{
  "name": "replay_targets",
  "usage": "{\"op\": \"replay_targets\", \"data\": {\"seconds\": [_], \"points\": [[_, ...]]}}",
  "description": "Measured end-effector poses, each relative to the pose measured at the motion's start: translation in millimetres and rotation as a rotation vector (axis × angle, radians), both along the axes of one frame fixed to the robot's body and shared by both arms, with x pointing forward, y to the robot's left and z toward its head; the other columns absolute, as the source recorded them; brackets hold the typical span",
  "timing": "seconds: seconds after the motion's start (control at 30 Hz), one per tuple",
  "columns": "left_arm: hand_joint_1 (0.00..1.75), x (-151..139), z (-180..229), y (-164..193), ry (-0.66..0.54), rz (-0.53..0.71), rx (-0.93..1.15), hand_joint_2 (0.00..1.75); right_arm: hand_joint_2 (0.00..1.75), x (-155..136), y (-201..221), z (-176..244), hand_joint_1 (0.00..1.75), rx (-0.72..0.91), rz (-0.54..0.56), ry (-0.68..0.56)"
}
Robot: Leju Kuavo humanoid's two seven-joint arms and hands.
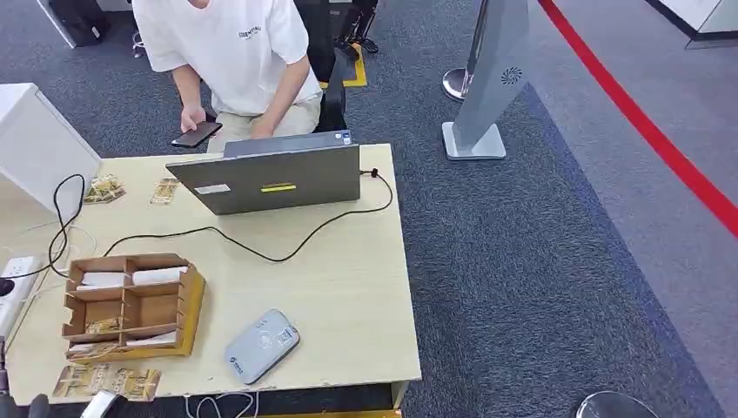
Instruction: Pass the card to the sensor for recognition and then transmit it.
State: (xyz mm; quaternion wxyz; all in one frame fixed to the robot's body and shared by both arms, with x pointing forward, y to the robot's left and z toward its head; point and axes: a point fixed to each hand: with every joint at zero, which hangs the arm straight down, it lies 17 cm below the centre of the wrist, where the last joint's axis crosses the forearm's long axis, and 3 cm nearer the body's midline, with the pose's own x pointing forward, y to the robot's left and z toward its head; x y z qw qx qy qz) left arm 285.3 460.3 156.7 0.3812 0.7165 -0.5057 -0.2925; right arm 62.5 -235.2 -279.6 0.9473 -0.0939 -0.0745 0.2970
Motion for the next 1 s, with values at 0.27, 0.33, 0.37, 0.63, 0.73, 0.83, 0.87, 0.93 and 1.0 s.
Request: {"op": "replay_targets", "data": {"seconds": [0.27, 0.33, 0.37, 0.63, 0.73, 0.83, 0.87, 0.93, 1.0], "points": [[0.0, 19, -1, -14, 0.004, -0.032, -0.007, 1.75, 1.75, 1, 0, 0, 0.0, 0.002, 0.004, -0.002], [0.0, 25, -6, -18, 0.023, -0.022, -0.014, 1.75, 1.75, 2, 1, 0, 0.0, 0.002, 0.008, -0.002], [0.0, 28, -6, -18, 0.027, -0.007, -0.02, 1.75, 1.75, 2, 1, 0, 0.0, 0.002, 0.011, -0.002], [0.0, 43, -18, -22, 0.054, 0.004, -0.049, 1.75, 1.75, 2, 2, 0, 0.0, 0.009, 0.019, -0.005], [0.0, 45, -23, -22, 0.066, 0.003, -0.055, 1.75, 1.75, 2, 2, 0, 0.0, 0.01, 0.017, -0.004], [0.0, 46, -28, -24, 0.077, -0.008, -0.057, 1.75, 1.75, 2, 2, 0, 0.0, 0.01, 0.018, -0.004], [0.0, 46, -29, -23, 0.079, -0.001, -0.062, 1.75, 1.75, 2, 2, 0, 0.0, 0.011, 0.019, -0.004], [0.0, 46, -32, -20, 0.083, 0.016, -0.077, 1.75, 1.75, 2, 2, 0, 0.0, 0.011, 0.019, -0.004], [0.0, 47, -35, -20, 0.088, 0.014, -0.079, 1.75, 1.75, 2, 2, 0, 0.0, 0.011, 0.019, -0.004]]}}
